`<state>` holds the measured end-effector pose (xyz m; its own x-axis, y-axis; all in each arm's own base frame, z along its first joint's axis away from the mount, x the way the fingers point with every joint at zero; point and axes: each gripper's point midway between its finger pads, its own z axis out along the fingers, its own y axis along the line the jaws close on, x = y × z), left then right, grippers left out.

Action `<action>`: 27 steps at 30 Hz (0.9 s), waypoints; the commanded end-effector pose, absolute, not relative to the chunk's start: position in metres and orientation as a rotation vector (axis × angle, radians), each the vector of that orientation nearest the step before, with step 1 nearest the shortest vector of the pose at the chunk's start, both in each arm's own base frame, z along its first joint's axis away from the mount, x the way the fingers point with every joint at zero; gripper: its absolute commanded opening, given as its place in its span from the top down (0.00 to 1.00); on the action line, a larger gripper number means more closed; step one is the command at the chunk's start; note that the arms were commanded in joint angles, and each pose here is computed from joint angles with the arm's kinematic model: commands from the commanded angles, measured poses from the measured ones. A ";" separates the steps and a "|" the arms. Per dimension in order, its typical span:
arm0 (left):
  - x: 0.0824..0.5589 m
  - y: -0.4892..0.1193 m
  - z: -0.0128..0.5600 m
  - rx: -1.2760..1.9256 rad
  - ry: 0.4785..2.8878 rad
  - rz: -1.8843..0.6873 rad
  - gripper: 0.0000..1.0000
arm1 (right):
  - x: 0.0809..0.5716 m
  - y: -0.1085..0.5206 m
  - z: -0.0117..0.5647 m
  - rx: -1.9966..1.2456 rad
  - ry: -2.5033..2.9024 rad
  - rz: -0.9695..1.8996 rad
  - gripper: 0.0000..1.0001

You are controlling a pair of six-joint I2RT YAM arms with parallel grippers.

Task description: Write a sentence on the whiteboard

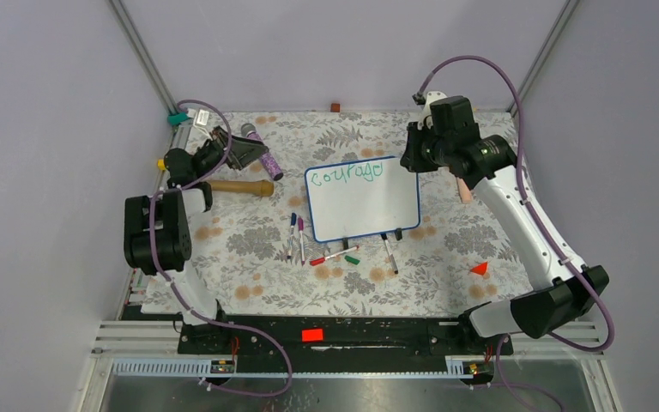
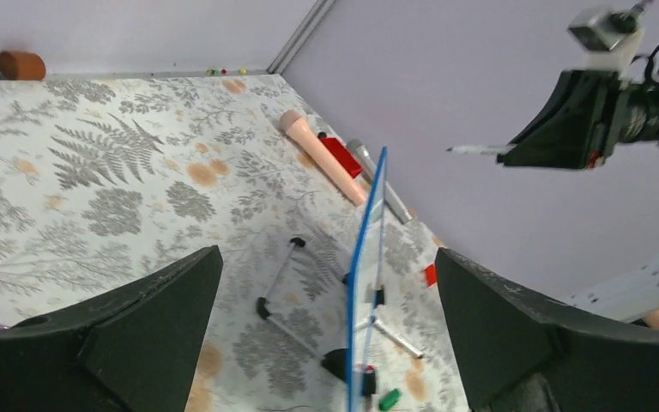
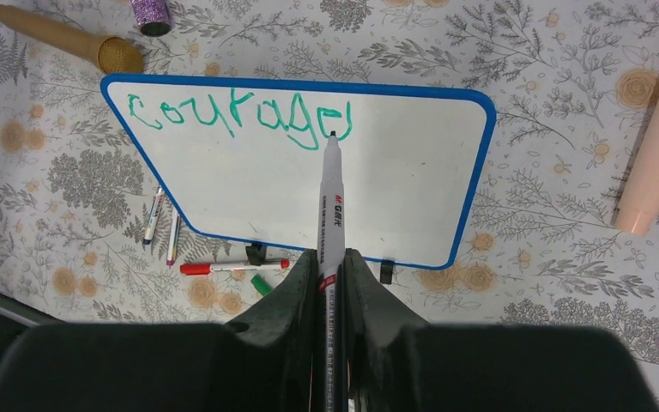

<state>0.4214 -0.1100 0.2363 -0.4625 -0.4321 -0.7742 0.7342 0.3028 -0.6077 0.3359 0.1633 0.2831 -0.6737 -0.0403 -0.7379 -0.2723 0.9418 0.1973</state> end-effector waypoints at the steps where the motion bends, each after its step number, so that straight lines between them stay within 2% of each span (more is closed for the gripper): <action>1: 0.412 -0.107 0.250 0.117 1.603 -1.307 0.05 | 0.334 0.167 0.302 -0.205 2.256 0.426 1.00; 2: 0.413 -0.103 0.238 0.068 1.686 -1.203 0.07 | 0.335 0.167 0.304 -0.202 2.251 0.423 1.00; 3: 0.418 -0.089 0.233 -0.002 1.802 -0.962 0.03 | 0.337 0.168 0.308 -0.199 2.241 0.421 1.00; 5: 0.391 -0.086 0.203 0.174 2.090 -0.533 0.02 | 0.341 0.169 0.316 -0.191 2.223 0.427 1.00; 6: 0.386 -0.083 0.207 0.244 2.116 -0.421 0.08 | 0.342 0.169 0.321 -0.186 2.213 0.429 1.00; 7: 0.383 -0.077 0.211 0.239 2.121 -0.391 0.15 | 0.343 0.169 0.325 -0.183 2.209 0.428 1.00; 8: 0.380 -0.070 0.213 0.185 2.117 -0.412 0.16 | 0.343 0.168 0.331 -0.178 2.199 0.427 1.00; 9: 0.374 -0.061 0.208 0.100 2.126 -0.458 0.03 | 0.342 0.167 0.333 -0.171 2.200 0.423 1.00; 11: 0.355 -0.046 0.190 -0.112 2.180 -0.592 0.02 | 0.337 0.164 0.336 -0.156 2.211 0.416 1.00; 12: 0.342 -0.042 0.182 -0.161 2.200 -0.663 0.08 | 0.333 0.163 0.337 -0.151 2.218 0.420 1.00; 14: 0.319 -0.035 0.170 -0.222 2.245 -0.718 0.30 | 0.322 0.160 0.341 -0.153 2.218 0.435 1.00; 15: 0.307 -0.032 0.167 -0.216 2.284 -0.716 0.38 | 0.317 0.158 0.342 -0.151 2.215 0.434 1.00; 17: 0.287 -0.027 0.165 -0.178 2.351 -0.629 0.42 | 0.308 0.153 0.338 -0.136 2.225 0.428 1.00; 19: 0.278 -0.031 0.171 -0.125 2.314 -0.575 0.41 | 0.297 0.150 0.338 -0.116 2.245 0.439 1.00; 20: 0.274 -0.032 0.174 -0.111 2.292 -0.551 0.10 | 0.291 0.150 0.340 -0.114 2.258 0.453 1.00; 21: 0.269 -0.017 0.166 -0.209 2.292 -0.438 0.02 | 0.284 0.149 0.342 -0.118 2.274 0.462 1.00; 22: 0.262 -0.003 0.154 -0.351 2.302 -0.348 0.02 | 0.279 0.148 0.345 -0.119 2.276 0.465 1.00; 24: 0.241 0.051 0.133 -0.703 2.302 0.081 0.01 | 0.268 0.139 0.345 -0.112 2.288 0.439 1.00; 27: 0.250 0.038 0.166 -0.577 2.285 -0.013 0.01 | 0.252 0.132 0.345 -0.093 2.301 0.437 1.00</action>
